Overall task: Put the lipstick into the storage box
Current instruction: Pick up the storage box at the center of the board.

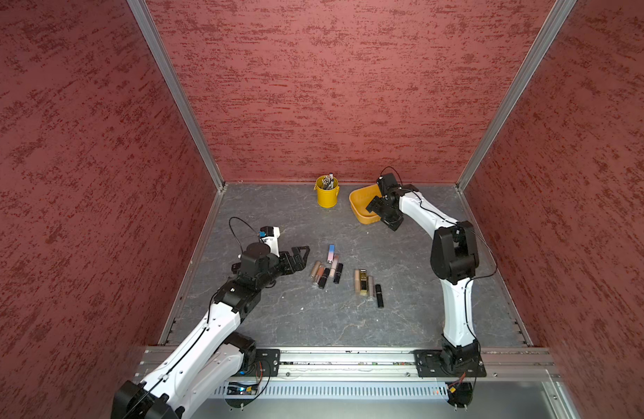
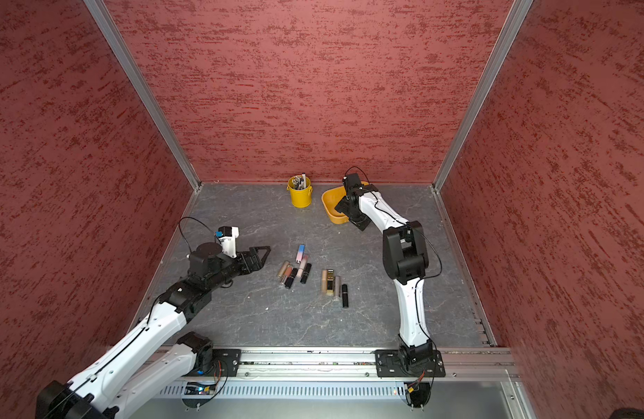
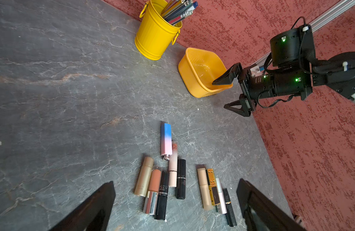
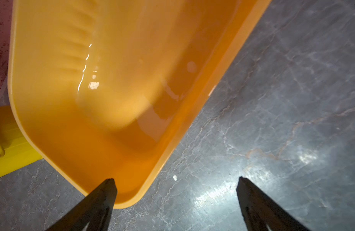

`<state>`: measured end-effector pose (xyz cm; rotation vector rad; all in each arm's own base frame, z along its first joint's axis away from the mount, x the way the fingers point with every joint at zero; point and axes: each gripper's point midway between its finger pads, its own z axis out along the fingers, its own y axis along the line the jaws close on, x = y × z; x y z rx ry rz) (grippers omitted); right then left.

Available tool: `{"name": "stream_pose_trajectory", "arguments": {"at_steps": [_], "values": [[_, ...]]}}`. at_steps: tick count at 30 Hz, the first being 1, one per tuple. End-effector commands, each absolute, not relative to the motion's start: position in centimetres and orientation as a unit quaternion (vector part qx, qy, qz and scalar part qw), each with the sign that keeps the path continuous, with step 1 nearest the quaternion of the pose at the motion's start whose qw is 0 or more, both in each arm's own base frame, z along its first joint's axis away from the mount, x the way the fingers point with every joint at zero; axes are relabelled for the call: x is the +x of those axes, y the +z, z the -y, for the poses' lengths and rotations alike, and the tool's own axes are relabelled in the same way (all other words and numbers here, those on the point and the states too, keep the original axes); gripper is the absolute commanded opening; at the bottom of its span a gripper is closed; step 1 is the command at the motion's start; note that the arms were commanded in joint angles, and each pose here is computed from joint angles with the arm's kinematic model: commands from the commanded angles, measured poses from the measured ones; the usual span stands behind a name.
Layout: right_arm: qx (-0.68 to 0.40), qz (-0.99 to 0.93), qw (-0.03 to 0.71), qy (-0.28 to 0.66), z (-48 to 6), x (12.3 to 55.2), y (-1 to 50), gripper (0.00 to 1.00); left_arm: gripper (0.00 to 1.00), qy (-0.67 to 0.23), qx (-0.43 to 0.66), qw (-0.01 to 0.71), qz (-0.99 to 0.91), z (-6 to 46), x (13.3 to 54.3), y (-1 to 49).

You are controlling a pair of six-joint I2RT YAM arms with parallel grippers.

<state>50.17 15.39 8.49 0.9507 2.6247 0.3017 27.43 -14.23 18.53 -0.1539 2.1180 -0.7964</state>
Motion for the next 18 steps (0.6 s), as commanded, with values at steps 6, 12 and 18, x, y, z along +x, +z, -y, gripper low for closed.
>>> {"name": "stream_pose_trajectory", "arguments": {"at_steps": [6, 12, 18], "values": [[0.33, -0.927, 0.16, 0.076, -16.4, 50.2, 7.1, 0.96, 1.0, -0.301, -0.077, 0.415, -0.855, 13.3, 26.4, 17.3], [0.321, -0.932, 0.149, 0.076, -17.0, 49.8, 6.2, 0.85, 1.0, -0.291, -0.085, 0.419, -0.856, 12.7, 26.2, 17.1], [0.314, -0.934, 0.157, 0.067, -16.7, 49.2, 6.6, 0.73, 1.0, -0.289, -0.09, 0.419, -0.856, 12.5, 26.2, 16.9]]}}
